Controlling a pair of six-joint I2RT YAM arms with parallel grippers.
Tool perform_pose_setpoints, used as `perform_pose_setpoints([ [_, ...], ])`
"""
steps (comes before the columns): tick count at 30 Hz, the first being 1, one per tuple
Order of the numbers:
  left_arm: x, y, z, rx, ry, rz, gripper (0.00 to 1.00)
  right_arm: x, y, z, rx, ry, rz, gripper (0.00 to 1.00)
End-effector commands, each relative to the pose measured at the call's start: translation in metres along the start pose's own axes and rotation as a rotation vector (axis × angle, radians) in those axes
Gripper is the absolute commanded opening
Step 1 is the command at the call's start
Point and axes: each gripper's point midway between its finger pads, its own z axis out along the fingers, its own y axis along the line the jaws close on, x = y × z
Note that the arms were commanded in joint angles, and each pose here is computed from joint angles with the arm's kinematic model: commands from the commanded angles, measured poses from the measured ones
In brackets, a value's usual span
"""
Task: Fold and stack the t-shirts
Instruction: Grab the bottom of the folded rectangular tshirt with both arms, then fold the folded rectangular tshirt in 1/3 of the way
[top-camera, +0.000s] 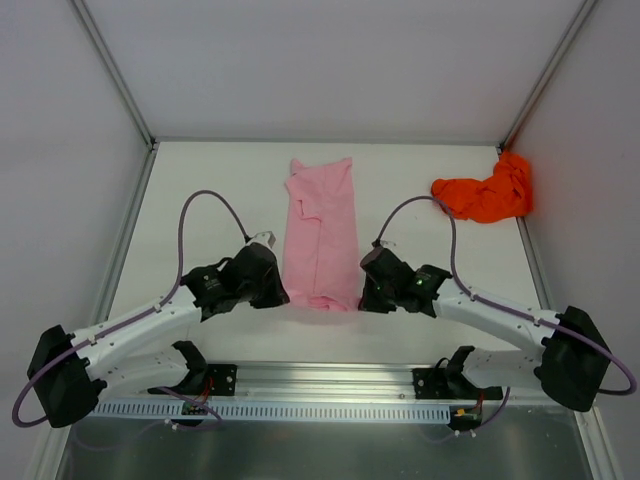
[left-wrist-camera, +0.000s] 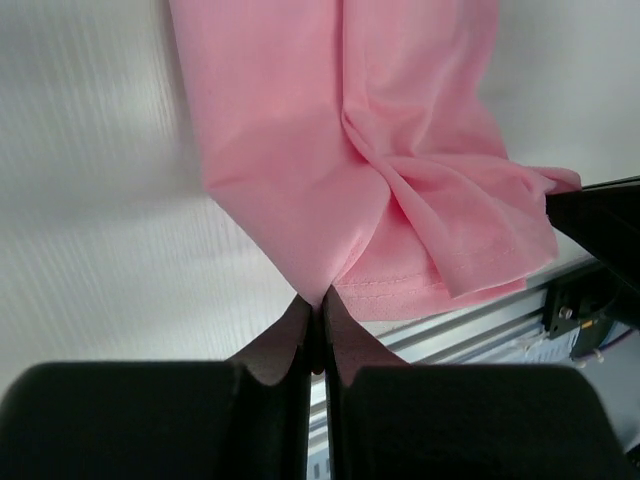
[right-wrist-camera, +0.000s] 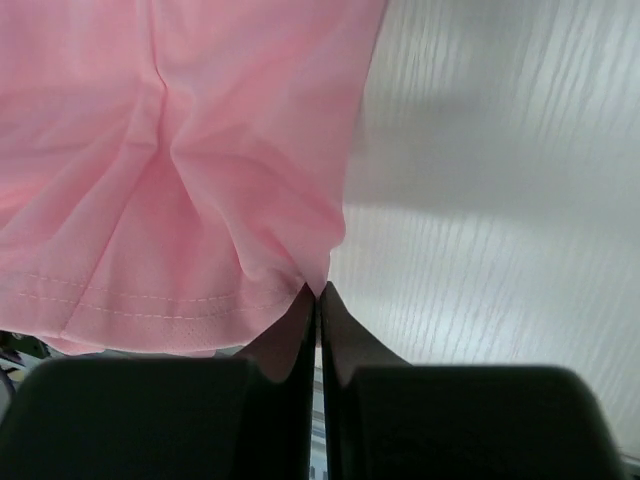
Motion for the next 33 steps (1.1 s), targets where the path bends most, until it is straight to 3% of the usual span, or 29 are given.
perform_pose_setpoints([
  [1,-0.029,0.009,-0.006,-0.090,-0.076,0.061,0.00,-0.041,-0.007,-0.018,0.032,-0.093,-0.033,0.01],
  [10,-0.127,-0.007,0.006,-0.105,-0.204,0.060,0.00,-0.149,0.018,-0.023,-0.088,-0.144,-0.069,0.01],
  [20,-0.217,-0.008,0.069,-0.116,-0.166,0.023,0.00,-0.245,0.034,0.020,-0.149,-0.104,-0.077,0.01],
  [24,-0.231,-0.014,0.097,-0.085,-0.109,0.027,0.00,-0.268,0.030,0.041,-0.152,-0.090,-0.054,0.01],
  [33,-0.237,0.003,0.140,-0.086,-0.033,-0.033,0.00,-0.273,0.020,0.092,-0.132,-0.002,-0.031,0.01],
])
